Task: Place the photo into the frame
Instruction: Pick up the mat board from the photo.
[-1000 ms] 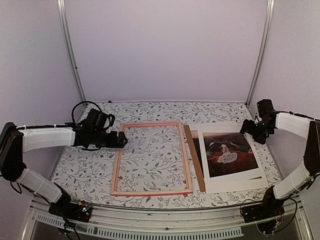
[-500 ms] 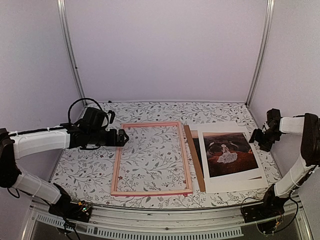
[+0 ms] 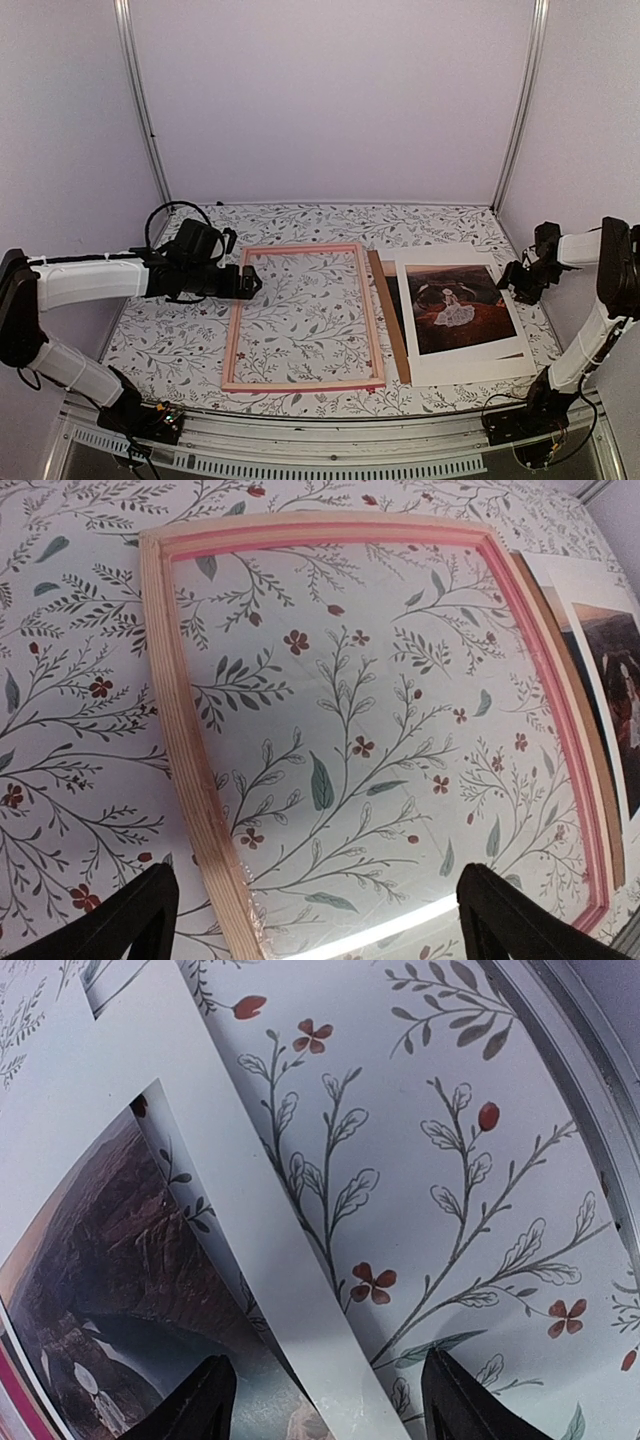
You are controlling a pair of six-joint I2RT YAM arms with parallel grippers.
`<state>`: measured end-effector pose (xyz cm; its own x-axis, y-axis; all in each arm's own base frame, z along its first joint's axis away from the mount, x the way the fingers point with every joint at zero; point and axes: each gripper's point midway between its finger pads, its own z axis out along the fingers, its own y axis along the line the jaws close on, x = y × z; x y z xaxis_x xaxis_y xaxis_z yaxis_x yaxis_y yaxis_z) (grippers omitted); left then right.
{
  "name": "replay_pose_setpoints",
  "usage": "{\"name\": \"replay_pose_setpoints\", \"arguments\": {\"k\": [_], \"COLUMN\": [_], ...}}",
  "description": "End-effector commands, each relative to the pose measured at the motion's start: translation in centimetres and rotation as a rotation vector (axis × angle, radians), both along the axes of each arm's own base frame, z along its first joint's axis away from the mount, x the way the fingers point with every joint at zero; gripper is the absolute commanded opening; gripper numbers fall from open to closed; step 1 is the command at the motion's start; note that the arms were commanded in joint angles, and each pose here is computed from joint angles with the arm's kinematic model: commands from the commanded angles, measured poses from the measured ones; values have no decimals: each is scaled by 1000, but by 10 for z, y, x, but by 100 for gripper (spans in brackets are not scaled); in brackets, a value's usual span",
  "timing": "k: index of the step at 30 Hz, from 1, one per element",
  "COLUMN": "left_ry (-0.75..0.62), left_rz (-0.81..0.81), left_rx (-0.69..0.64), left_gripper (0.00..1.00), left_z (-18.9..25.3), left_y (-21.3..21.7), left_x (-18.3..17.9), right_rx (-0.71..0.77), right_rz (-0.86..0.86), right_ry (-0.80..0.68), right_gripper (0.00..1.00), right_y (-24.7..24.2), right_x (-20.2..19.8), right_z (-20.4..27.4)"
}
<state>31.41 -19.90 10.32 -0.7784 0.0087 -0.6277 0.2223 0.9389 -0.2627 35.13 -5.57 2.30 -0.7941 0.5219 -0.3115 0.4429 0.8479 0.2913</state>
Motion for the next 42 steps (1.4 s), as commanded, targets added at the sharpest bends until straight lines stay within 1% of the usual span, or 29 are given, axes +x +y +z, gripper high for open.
{"name": "replay_pose_setpoints", "arguments": {"k": [1, 8, 11, 16, 23, 29, 30, 33, 37, 39, 42], "left_ry": [-14, -9, -7, -4, 4, 2, -1, -5, -5, 0, 5], "left_rz": [-22, -27, -28, -32, -35, -45, -49, -56, -61, -61, -65], "left_rx": [-12, -7, -5, -3, 0, -3, -4, -6, -2, 2, 5], "left_gripper": [100, 100, 100, 100, 100, 100, 100, 100, 100, 99, 100], "left_z": [5, 3, 2, 1, -1, 1, 2, 4, 3, 1, -2], "left_y": [-10, -13, -13, -16, -19, -25, -27, -31, -34, -35, -37], "left_x": [3, 2, 3, 4, 4, 4, 4, 5, 5, 5, 4], "right_rx": [22, 70, 104, 120, 180, 225, 213, 132, 77, 17, -34], "right_rz": [29, 55, 74, 88, 129, 148, 143, 102, 77, 63, 85], "right_ry": [-3, -20, -37, -54, -83, -82, -77, -51, -54, -37, -7], "right_gripper": [65, 54, 51, 48, 39, 37, 37, 42, 56, 63, 71], "right_y": [3, 13, 20, 24, 36, 45, 43, 29, 21, 17, 24], "right_x": [7, 5, 5, 6, 8, 4, 3, -1, -3, -6, -8], "right_z": [-5, -1, 4, 10, 19, 18, 18, 16, 22, 24, 23]}}
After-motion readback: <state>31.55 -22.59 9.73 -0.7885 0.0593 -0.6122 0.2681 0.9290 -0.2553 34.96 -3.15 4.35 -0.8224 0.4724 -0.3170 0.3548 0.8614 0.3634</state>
